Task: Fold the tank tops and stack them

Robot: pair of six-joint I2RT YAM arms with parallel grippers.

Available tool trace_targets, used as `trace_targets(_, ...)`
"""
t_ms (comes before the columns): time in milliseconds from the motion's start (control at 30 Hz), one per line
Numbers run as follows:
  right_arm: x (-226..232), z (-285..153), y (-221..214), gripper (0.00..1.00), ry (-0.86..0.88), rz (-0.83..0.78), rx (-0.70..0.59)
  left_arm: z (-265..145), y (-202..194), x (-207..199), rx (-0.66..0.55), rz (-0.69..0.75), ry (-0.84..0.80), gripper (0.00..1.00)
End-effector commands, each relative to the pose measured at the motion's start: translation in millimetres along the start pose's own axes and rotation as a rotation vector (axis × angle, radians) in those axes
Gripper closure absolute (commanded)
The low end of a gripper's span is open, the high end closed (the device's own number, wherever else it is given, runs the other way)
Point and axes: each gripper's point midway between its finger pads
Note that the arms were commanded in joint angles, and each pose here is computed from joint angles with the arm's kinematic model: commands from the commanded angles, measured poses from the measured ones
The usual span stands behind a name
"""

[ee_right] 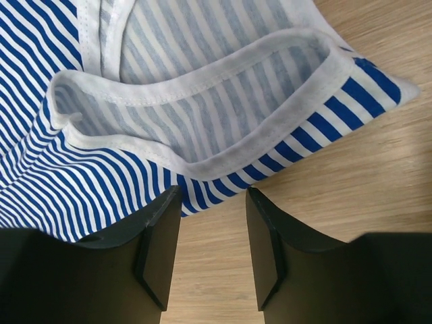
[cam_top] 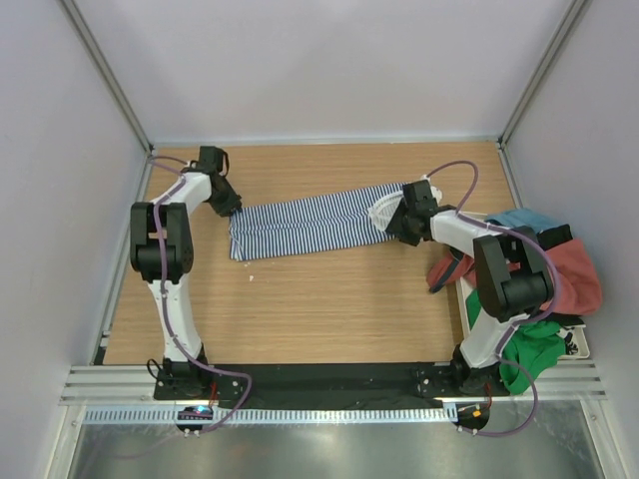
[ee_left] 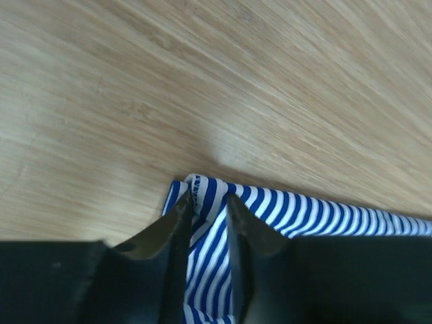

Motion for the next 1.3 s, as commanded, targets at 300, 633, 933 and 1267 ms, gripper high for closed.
trace_targets(300,20,24,50,0.82,0.050,0.065,-0.076,-17,-17,24,-0.046,-0.052,0.032,1.00)
trace_targets(633,58,73,112,0.85,0.080,-0.029,-0.079,-79,-122,43,-0.032,-0.215,-0.178,1.00)
trace_targets(933,122,110,136,0.40,0.327,-0.030,-0.060,-117,-234,30,0.009,-0.231,-0.340,0.94)
trace_targets(1267,121,62,125,0.33,0.381,-0.079,-0.053,-143,-248,52,-0.047,-0.122,-0.269,0.34)
Point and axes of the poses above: each gripper's point midway between its finger pads, its own z axis out along the fingers, its own x axis along the line the jaws close on, y = z × x
